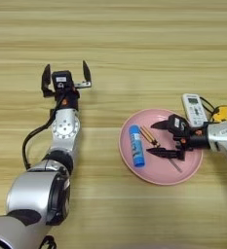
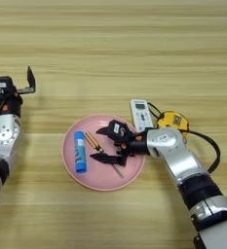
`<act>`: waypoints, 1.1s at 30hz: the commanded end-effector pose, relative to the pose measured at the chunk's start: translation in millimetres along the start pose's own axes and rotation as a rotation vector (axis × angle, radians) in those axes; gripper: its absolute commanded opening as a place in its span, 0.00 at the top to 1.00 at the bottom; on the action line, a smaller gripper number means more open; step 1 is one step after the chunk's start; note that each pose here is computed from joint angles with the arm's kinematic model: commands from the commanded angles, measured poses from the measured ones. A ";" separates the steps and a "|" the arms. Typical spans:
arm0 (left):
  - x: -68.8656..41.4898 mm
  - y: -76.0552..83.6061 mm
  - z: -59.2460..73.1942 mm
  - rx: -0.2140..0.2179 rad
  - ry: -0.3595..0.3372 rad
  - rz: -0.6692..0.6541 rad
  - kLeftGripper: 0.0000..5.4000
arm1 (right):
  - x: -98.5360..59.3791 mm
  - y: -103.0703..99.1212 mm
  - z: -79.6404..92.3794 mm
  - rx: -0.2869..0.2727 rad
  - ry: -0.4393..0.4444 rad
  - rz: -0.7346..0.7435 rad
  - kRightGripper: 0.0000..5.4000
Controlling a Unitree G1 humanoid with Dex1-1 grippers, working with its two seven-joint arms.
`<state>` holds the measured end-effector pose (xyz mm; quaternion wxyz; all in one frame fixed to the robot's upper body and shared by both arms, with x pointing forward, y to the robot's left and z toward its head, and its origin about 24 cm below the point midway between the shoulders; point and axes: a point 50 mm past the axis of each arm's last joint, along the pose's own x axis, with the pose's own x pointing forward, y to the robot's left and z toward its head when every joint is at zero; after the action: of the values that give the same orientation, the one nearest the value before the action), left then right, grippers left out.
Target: Move the objects on the table
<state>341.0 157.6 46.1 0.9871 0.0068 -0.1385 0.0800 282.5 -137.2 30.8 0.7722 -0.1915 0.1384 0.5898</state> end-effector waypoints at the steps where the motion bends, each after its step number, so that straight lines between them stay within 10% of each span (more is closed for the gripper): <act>1: 1.1 -1.7 0.6 0.008 0.001 -0.016 0.00 | -0.6 4.0 -11.3 0.007 0.072 0.007 0.38; 21: 1.0 -2.6 1.1 0.006 -0.004 -0.018 0.00 | -2.0 3.0 -8.4 0.001 0.059 0.007 0.83; 33: -1.1 2.5 0.3 0.003 -0.012 -0.014 0.00 | -11.3 -13.8 22.1 0.002 -0.078 -0.092 0.84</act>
<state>340.8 157.3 46.3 0.9872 0.0066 -0.1407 0.0749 288.0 -140.4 43.9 0.7939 -0.1820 0.1224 0.5672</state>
